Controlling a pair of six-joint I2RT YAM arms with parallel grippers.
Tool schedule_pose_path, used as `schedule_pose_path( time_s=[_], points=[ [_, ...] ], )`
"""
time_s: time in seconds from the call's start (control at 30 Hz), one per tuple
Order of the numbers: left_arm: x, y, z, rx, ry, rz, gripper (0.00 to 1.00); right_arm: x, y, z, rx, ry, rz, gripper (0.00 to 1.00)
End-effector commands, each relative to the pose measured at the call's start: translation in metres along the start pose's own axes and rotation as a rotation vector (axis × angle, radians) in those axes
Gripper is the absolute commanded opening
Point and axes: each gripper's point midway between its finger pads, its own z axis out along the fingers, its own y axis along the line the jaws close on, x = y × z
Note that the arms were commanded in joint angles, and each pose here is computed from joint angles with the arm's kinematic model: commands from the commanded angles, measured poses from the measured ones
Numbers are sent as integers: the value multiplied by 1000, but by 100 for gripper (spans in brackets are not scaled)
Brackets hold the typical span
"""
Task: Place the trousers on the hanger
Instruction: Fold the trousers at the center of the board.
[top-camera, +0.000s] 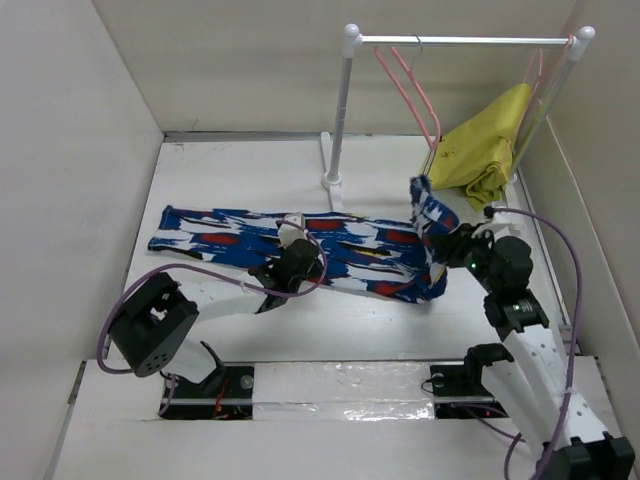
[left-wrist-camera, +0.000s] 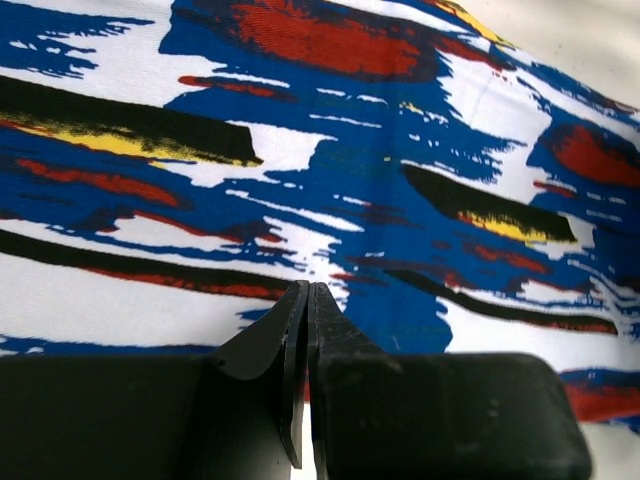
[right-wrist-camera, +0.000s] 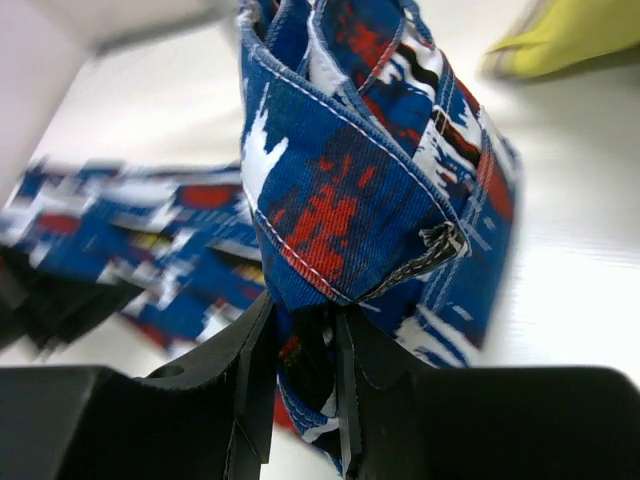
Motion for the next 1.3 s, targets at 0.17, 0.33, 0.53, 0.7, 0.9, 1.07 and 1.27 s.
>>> schedule_pose_path(
  time_s=[0.17,0.33,0.53,0.7,0.9,1.07,1.27],
  points=[
    [21,-4,4,63,24,-47,0,1,126,-7,-274,98,-34,0],
    [39,-9,6,67,55,-24,0,-50,198,-3,-436,-18,24,0],
    [70,-11,5,71,110,-5,0,-129,239,-4,-524,-177,48,0],
    [93,-39,-2,145,151,23,0,-207,241,-29,-474,-354,21,0],
    [117,-132,-10,355,200,100,0,-233,233,-50,-453,-410,-13,0],
    [114,-218,-4,511,205,140,0,-242,215,-63,-387,-428,-50,0],
    [66,-192,0,430,104,106,3,-222,202,-44,-353,-367,-82,0]
  ],
)
